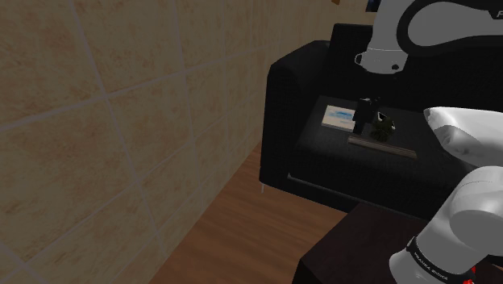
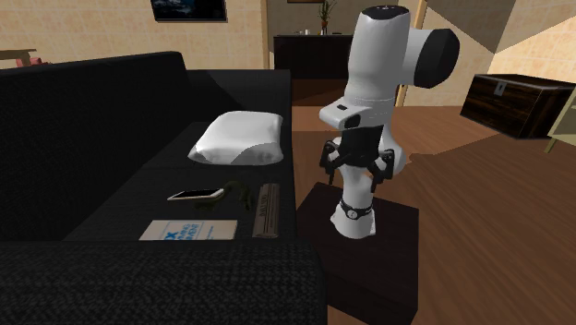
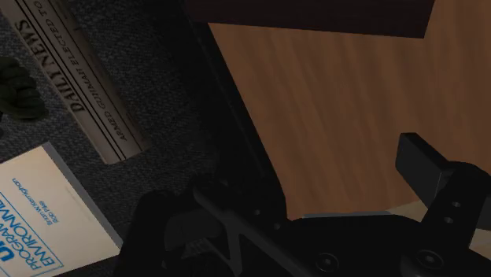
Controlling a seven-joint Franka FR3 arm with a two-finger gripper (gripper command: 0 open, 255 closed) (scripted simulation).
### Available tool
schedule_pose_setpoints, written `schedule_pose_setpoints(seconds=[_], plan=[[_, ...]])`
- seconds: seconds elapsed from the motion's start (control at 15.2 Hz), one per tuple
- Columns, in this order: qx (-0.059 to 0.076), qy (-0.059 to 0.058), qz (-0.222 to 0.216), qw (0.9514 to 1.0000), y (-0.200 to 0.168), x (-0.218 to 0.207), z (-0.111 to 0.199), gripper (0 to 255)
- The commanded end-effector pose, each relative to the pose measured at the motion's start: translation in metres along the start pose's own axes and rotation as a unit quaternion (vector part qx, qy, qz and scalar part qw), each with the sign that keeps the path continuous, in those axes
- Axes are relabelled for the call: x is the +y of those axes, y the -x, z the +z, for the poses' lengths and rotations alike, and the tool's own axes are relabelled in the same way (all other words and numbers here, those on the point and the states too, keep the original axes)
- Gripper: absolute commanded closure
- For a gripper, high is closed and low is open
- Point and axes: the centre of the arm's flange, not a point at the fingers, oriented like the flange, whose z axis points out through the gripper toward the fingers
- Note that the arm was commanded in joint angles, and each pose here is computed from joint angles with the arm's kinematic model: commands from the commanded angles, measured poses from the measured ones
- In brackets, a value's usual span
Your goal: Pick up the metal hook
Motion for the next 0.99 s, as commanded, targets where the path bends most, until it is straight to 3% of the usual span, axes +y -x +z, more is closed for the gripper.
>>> schedule_pose_setpoints(seconds=[0.0, 0.46, 0.92], plan=[[0.0, 0.0, 0.0, 1.0, 0.0, 0.0, 0.0, 0], [0.015, -0.007, 0.064, 0.9978, -0.012, 0.092, 0.012, 0], [0.03, -0.014, 0.128, 0.9913, -0.013, 0.184, 0.026, 0]])
